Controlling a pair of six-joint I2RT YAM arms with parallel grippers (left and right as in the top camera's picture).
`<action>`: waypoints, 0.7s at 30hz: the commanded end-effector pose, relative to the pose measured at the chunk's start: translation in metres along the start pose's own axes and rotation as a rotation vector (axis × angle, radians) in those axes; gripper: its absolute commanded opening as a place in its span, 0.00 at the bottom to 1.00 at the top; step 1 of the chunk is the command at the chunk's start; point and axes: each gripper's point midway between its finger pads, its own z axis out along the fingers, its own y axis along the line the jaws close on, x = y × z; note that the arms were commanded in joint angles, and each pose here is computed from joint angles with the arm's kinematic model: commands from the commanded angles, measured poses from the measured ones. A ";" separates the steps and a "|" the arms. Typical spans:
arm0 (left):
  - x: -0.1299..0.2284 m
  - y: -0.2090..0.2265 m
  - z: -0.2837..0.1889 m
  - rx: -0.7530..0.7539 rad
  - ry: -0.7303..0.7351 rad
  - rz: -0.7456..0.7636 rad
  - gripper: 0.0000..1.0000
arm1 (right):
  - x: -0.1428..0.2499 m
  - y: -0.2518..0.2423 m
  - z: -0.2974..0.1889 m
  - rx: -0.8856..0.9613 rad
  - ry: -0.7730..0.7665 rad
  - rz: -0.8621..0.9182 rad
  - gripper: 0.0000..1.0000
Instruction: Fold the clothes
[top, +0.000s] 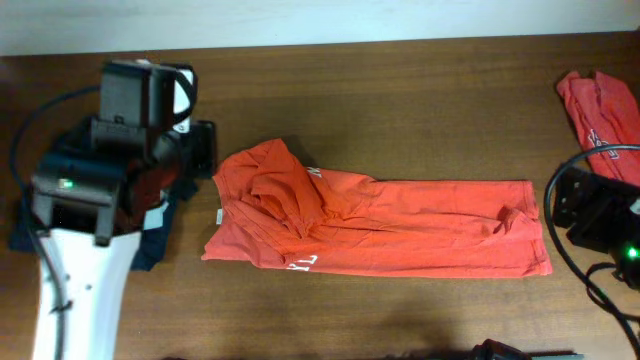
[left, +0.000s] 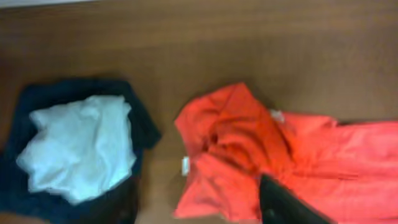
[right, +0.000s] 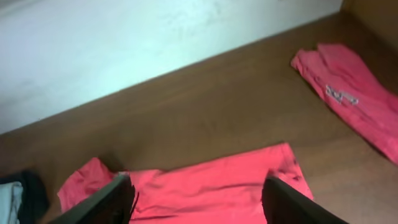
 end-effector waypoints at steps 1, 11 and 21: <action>0.050 -0.026 0.096 0.092 0.210 0.032 0.76 | 0.013 -0.013 0.023 0.027 0.080 0.038 0.71; 0.083 -0.065 0.238 0.256 0.266 0.147 0.80 | 0.035 -0.026 0.052 0.043 0.231 0.090 0.72; 0.138 -0.067 0.293 0.259 0.448 0.142 0.43 | 0.045 -0.029 0.059 0.050 0.295 0.112 0.72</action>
